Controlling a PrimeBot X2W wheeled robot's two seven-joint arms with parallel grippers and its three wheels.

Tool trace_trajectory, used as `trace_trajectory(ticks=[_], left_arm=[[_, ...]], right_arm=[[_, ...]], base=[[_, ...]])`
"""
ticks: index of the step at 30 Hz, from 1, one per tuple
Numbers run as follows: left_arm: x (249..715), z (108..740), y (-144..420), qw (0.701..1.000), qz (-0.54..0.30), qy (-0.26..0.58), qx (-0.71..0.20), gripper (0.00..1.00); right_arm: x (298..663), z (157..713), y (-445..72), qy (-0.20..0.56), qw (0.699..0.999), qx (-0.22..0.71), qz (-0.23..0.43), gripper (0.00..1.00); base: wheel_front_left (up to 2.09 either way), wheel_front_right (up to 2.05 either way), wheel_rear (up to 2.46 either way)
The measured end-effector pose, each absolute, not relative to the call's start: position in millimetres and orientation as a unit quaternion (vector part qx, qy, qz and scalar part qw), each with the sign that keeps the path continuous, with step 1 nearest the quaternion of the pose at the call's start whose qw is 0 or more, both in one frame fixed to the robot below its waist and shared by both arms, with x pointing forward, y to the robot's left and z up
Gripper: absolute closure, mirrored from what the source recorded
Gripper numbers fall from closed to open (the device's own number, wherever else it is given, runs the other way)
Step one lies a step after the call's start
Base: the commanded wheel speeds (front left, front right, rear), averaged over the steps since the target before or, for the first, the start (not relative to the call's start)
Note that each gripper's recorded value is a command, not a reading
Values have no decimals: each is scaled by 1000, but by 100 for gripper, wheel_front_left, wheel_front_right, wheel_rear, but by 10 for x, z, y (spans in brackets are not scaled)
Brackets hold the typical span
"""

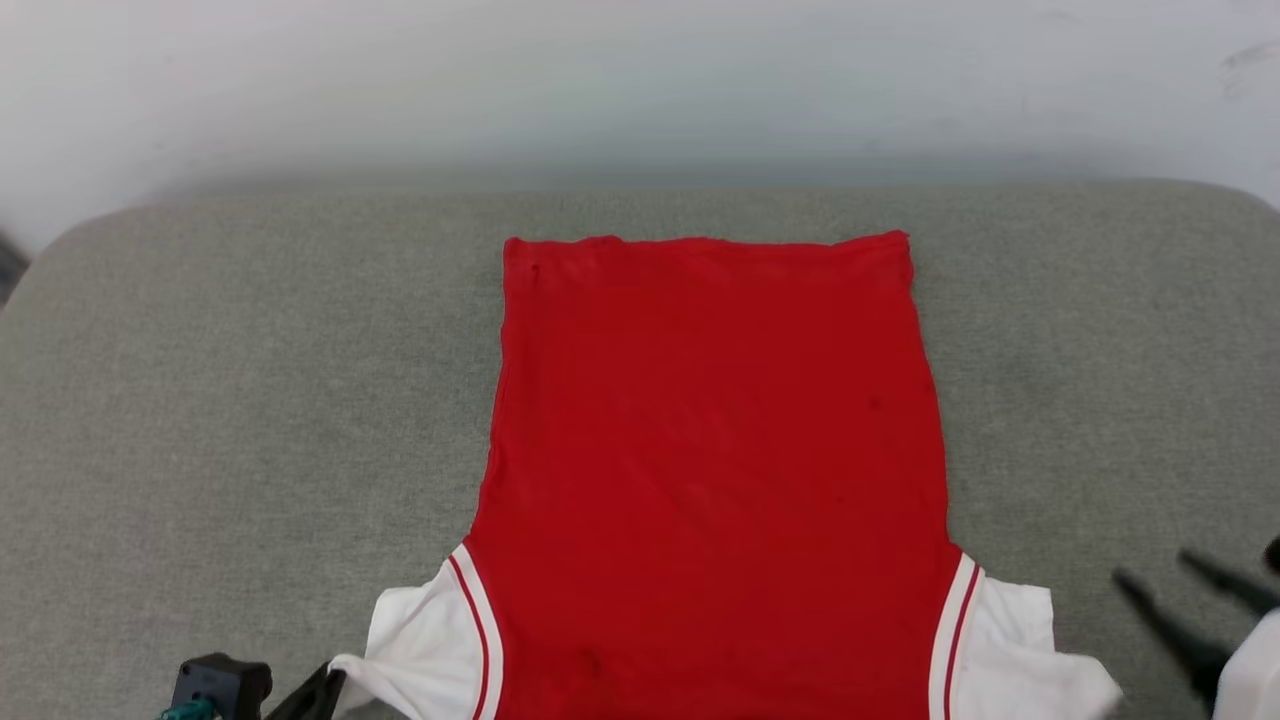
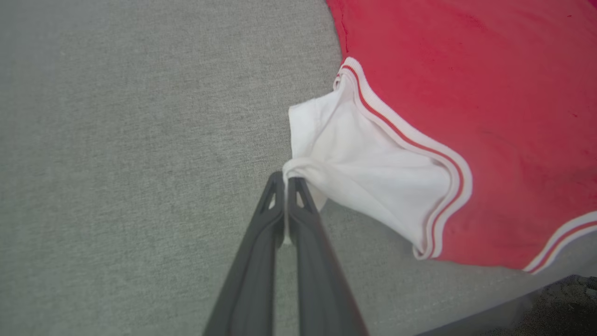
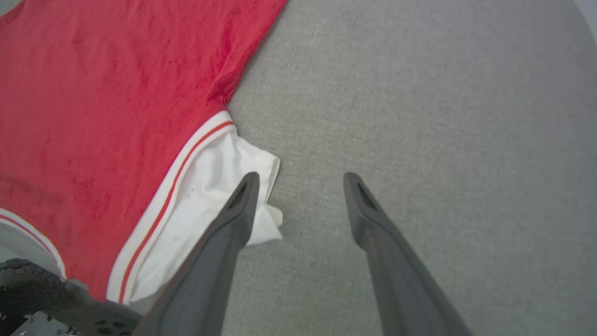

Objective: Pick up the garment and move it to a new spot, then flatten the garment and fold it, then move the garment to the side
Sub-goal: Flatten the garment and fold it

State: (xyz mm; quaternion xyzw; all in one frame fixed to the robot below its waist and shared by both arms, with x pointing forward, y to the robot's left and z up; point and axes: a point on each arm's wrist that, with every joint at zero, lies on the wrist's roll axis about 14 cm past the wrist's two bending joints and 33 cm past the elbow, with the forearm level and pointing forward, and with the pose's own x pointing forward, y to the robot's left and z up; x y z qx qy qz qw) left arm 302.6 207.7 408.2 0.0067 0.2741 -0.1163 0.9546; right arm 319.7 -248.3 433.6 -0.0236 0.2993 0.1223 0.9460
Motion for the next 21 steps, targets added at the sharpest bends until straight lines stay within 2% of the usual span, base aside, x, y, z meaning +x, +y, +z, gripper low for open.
trace_trajectory(ticks=[7, 11, 15, 21], left_arm=[[3299, 4211, 2035, 962, -120, 244, 15, 100], [3450, 4221, 2003, 964, -124, 235, 17, 100], [3589, 4188, 1967, 965, -126, 230, 16, 100], [3711, 4058, 1953, 964, -121, 236, 14, 100]], right_arm=[[4115, 5375, -2586, 147, 980, -79, 110, 0], [4628, 5777, -2513, 111, 981, -102, 119, 0], [5120, 5931, -2394, 126, 975, -127, 133, 0], [5614, 5399, -2209, 287, 936, -130, 155, 0]], base=[[0, 0, 0], [0, 0, 0], [0, 0, 0], [0, 0, 0]])
